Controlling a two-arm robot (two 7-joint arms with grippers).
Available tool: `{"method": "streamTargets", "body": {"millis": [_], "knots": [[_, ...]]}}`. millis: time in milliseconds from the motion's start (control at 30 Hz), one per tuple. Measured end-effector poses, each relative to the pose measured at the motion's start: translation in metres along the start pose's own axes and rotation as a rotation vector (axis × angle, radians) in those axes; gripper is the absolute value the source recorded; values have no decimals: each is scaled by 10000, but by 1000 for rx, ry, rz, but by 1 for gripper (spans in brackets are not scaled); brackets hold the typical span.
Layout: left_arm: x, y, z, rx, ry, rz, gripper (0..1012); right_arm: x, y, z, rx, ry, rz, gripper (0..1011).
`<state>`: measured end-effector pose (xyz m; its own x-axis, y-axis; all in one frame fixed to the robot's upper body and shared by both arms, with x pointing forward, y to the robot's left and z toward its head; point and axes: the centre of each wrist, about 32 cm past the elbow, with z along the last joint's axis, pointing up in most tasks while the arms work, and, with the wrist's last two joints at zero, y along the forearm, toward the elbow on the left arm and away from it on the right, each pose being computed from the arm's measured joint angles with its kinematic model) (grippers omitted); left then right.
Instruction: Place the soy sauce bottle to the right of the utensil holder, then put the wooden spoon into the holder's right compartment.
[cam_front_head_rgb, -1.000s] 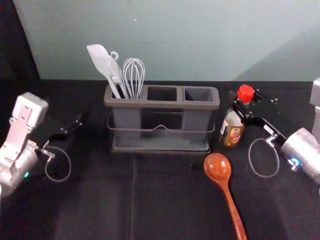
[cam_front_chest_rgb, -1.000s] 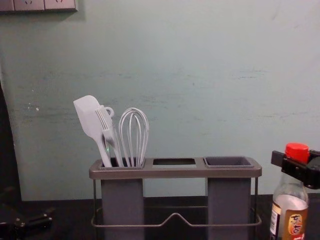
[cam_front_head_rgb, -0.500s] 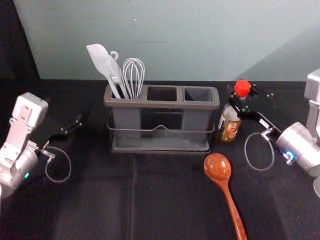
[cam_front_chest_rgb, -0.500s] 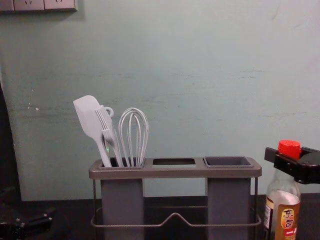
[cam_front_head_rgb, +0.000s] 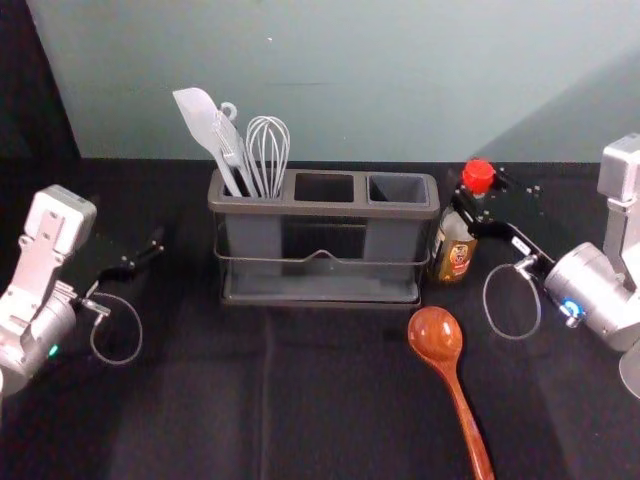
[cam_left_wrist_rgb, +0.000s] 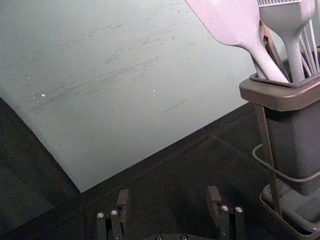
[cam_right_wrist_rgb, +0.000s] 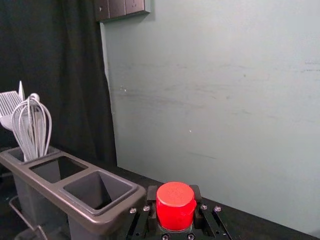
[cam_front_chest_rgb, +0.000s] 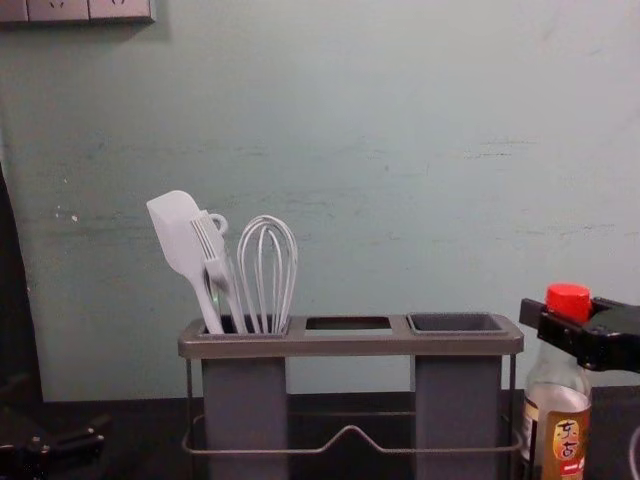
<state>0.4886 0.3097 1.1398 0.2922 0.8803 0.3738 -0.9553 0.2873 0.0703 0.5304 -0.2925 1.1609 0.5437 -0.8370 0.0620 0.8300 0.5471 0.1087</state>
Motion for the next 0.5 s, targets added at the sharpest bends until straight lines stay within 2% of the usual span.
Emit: {"method": "streamTargets", "body": {"millis": [500], "knots": [[0,0,0,0,0,0,1000,26,25,-64,-7,6,-11,382]]}}
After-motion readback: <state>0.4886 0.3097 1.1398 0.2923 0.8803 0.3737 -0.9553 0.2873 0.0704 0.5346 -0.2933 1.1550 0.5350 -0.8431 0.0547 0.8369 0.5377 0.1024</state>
